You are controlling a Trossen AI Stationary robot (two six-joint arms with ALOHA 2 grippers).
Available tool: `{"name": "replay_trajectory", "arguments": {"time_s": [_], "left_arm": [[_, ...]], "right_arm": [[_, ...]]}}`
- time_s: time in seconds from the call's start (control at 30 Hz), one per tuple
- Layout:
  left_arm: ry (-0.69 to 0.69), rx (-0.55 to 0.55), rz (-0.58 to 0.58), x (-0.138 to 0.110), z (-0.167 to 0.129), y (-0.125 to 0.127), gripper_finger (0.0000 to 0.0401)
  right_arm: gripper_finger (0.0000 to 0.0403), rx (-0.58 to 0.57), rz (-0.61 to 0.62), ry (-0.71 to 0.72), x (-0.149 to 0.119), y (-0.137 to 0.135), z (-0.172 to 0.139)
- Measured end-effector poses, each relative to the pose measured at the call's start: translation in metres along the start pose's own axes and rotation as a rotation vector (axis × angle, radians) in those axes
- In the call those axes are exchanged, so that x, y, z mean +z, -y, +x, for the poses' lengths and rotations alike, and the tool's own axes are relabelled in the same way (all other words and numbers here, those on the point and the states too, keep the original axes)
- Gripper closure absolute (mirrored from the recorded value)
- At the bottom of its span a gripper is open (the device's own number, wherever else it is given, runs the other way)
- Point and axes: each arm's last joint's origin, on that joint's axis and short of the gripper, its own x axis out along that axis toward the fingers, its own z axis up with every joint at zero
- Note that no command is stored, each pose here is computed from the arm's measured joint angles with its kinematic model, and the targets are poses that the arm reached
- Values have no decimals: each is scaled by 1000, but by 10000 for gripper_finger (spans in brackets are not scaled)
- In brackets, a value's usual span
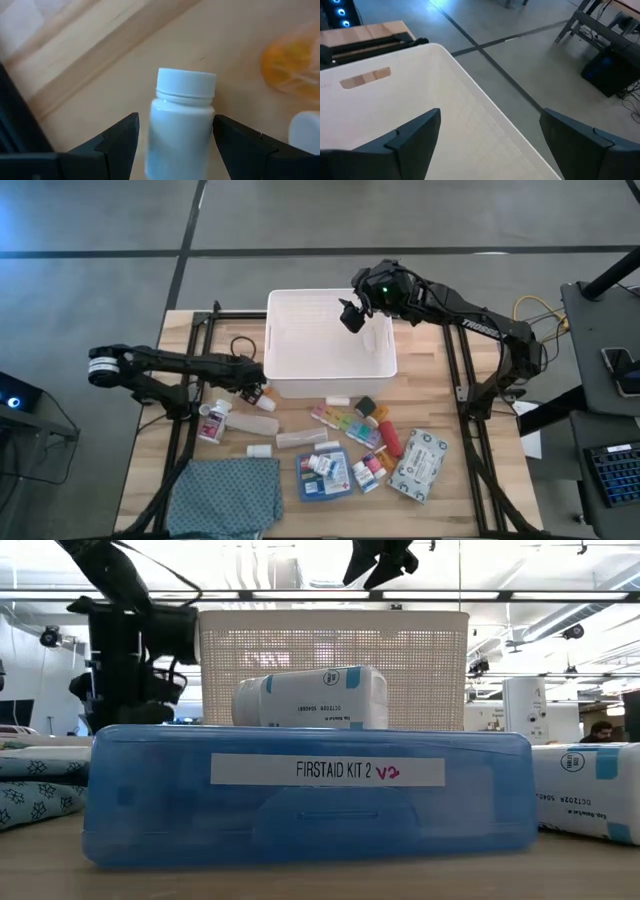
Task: Pick & place medical supplies in basket/bin
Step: Put the white medicine bottle into the bin
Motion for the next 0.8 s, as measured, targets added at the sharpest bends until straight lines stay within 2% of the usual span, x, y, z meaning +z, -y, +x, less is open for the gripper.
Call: {"name": "replay_trajectory", "arguments": {"time_s": [0.27, 0.47, 0.53, 0.67, 0.8], "left_arm": [[-23, -72, 10, -7, 16, 3, 170], [-12, -129, 25, -9, 8, -1, 226], [-9, -129, 24, -10, 4, -4, 247], [-51, -107, 5, -17, -7, -14, 249], [-44, -109, -38, -17, -44, -28, 249]], "right_arm": [[74, -3, 18, -3, -1, 1, 1], [74, -6, 19, -3, -1, 2, 1], [74, -9, 19, -5, -1, 3, 2], [74, -14, 19, -5, -1, 4, 2], [74, -19, 23, -6, -1, 6, 3]]}}
